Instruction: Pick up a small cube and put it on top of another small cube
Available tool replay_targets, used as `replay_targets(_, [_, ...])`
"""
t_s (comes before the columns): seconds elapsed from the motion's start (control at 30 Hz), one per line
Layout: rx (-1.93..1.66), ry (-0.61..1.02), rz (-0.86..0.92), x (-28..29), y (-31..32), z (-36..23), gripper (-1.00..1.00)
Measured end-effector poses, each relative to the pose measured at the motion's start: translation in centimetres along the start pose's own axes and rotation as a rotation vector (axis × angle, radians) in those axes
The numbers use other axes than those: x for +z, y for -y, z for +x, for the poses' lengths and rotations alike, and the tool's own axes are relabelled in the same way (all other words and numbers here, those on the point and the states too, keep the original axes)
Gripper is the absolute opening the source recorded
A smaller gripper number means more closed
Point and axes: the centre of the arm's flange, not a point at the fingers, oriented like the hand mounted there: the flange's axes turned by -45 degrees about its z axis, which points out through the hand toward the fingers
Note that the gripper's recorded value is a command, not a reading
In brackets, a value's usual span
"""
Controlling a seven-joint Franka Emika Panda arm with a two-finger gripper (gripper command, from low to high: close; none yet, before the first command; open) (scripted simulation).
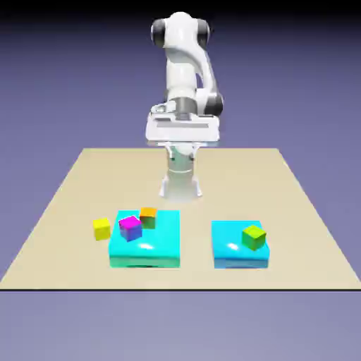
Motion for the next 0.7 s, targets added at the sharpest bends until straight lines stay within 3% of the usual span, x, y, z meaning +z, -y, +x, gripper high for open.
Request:
replay_targets(0.3, [0.438,0.456,-0.074,9.2,-13.5,-4.5,0.0])
replay_targets(0.7, [1.052,0.962,-0.116,14.5,-29.7,-18.3,0.0])
